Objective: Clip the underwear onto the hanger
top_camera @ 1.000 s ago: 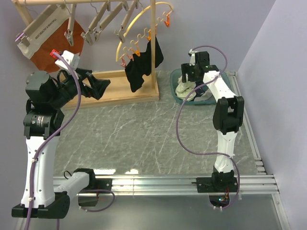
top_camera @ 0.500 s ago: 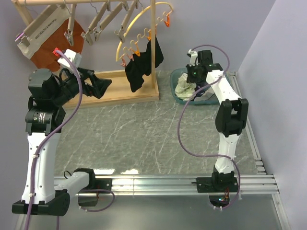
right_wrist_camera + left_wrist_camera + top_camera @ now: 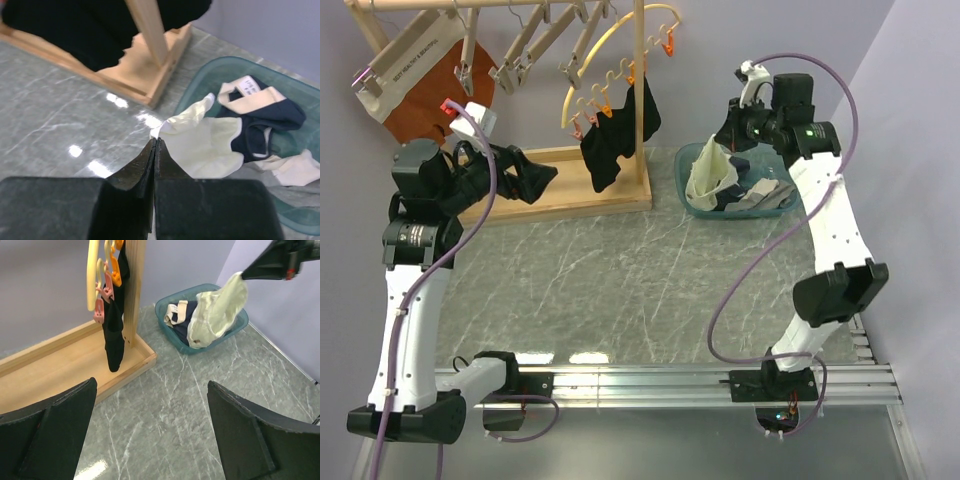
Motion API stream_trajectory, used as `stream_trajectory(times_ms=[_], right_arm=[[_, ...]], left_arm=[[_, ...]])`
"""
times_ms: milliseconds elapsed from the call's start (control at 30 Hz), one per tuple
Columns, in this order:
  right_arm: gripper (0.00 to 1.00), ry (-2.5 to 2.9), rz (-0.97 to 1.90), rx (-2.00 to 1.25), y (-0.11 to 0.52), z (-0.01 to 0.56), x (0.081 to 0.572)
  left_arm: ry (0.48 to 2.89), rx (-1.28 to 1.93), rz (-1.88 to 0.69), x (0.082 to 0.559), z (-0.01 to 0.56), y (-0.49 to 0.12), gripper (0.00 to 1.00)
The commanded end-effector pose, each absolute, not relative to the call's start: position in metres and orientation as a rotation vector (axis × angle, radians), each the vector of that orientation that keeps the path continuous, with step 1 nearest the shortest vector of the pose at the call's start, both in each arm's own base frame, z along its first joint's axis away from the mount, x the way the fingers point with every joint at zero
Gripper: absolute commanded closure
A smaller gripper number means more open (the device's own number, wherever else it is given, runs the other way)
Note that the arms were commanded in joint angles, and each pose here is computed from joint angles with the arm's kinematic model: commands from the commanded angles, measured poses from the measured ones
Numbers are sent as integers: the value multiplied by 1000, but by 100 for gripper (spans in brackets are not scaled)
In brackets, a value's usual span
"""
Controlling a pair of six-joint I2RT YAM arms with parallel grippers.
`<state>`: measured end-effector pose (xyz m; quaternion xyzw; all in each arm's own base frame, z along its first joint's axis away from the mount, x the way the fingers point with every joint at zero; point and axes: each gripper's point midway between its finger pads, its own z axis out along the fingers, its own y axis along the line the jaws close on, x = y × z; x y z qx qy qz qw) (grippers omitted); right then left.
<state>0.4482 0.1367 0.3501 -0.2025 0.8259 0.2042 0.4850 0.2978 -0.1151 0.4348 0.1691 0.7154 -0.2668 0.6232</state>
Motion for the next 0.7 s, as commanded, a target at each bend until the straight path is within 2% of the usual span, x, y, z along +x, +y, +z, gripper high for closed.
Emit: stream_trajectory(times_ms=[0,267,467,567,667], right_arm=[[100,1991,602,-525,149,369,408],[100,1898,903,-636,187,403,323],[100,1795,1087,-669,211,430,281],[100,1808,1148,-693,216,410,266],[100,1924,1158,-734,215,345,251]], left_arm=[[1615,408,-624,297,439,-118,3],[1646,417,-628,299,425,-118,3],[1660,408,-649,303,421,-120,3],[1674,417,-653,305,414,-121,3],[1693,430,-645,306,405,-120,3]])
